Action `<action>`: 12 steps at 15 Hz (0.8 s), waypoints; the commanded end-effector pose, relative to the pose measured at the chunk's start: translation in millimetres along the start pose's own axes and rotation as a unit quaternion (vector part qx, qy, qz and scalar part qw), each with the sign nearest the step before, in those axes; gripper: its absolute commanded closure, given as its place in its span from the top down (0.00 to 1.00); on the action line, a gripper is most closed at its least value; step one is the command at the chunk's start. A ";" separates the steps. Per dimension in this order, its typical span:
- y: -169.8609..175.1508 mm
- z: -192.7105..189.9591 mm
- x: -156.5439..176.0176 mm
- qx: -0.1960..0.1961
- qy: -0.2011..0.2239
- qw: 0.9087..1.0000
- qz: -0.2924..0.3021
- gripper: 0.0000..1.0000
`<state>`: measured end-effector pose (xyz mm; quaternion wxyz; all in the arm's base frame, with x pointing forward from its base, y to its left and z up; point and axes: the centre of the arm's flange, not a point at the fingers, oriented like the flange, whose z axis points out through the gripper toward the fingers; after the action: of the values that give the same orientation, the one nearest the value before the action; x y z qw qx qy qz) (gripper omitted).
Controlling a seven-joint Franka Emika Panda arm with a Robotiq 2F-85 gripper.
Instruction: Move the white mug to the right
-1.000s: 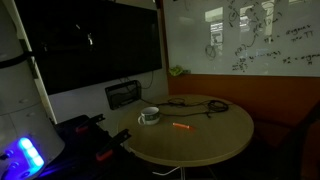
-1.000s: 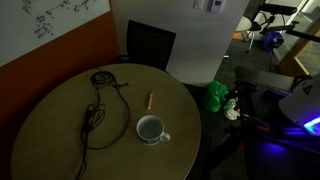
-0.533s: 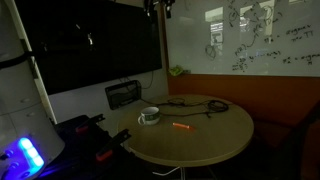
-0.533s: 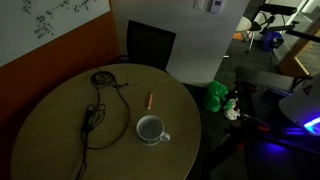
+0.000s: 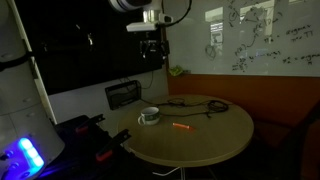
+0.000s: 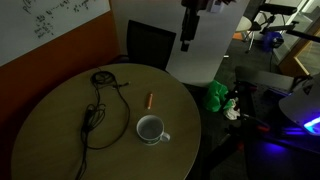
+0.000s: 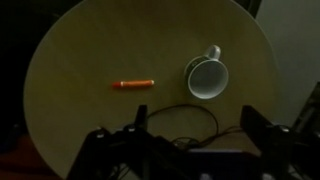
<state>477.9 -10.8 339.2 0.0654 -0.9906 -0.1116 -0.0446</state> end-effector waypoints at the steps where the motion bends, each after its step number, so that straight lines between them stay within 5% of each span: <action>1: -5.8 17.9 5.2 0.015 0.004 0.999 -0.039 1.00; 8: -5.1 22.2 2.7 0.007 -0.010 1.000 -0.022 1.00; 12: -12.8 74.6 17.5 0.013 -0.054 0.997 -0.044 1.00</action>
<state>480.6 3.3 302.3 0.0711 -0.9871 -0.1424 -0.0189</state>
